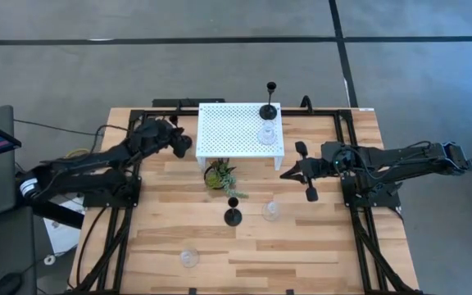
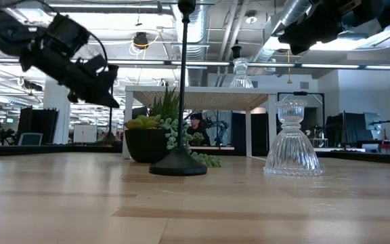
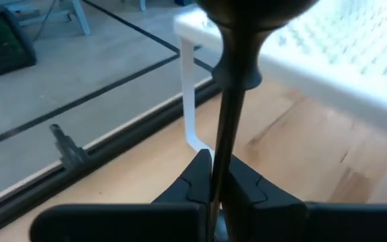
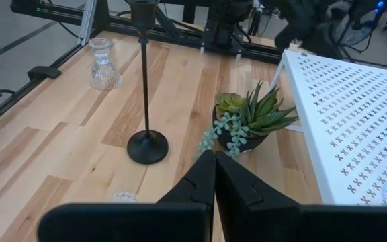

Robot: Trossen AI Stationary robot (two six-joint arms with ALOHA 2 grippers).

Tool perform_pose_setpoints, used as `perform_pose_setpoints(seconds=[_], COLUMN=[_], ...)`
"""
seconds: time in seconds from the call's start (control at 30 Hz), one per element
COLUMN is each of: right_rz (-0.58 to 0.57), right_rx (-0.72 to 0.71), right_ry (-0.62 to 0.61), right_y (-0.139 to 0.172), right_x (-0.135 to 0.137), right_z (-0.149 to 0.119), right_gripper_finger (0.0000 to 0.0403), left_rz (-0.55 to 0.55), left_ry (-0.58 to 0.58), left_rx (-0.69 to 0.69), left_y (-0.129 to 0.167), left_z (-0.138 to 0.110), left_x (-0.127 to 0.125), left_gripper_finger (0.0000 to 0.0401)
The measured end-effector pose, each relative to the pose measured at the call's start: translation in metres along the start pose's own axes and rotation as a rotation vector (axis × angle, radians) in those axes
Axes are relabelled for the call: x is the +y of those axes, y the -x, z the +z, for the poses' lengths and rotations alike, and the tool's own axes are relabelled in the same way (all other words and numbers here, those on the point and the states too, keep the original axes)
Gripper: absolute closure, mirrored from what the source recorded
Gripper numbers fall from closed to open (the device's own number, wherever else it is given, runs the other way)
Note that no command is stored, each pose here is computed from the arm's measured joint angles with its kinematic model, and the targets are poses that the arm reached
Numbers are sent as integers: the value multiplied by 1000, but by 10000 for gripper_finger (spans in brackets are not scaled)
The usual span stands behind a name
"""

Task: Pick & Place candle stick holders
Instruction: Put the top black candle holder on the shelf aligned with the black candle holder

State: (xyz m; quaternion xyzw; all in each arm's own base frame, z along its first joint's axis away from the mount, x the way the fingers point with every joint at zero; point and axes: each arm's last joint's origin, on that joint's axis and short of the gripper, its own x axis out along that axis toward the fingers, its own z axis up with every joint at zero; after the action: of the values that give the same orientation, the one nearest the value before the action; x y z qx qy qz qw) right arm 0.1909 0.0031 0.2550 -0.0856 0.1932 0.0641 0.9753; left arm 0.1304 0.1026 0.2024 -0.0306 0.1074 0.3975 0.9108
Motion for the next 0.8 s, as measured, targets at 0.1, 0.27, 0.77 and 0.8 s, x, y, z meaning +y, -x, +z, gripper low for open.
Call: perform_pose_setpoints(seconds=[0.1, 0.27, 0.77, 0.8], right_rz=[-16, -28, -28, -28], right_rx=[6, 8, 10, 13], right_ry=[-1, -6, -8, -9], right_y=[0, 0, 0, 0], right_x=[-1, -3, -4, -4], right_z=[0, -1, -1, -1], right_gripper_finger=[403, 403, 403, 403], left_rz=[4, 40, -138, -145], left_ry=[16, 7, -56, -71], left_rx=[25, 63, -53, -47], left_y=[10, 26, 1, -8], left_z=[19, 58, 178, 184], left_x=[2, 4, -26, -30], left_gripper_finger=[389, 389, 389, 389])
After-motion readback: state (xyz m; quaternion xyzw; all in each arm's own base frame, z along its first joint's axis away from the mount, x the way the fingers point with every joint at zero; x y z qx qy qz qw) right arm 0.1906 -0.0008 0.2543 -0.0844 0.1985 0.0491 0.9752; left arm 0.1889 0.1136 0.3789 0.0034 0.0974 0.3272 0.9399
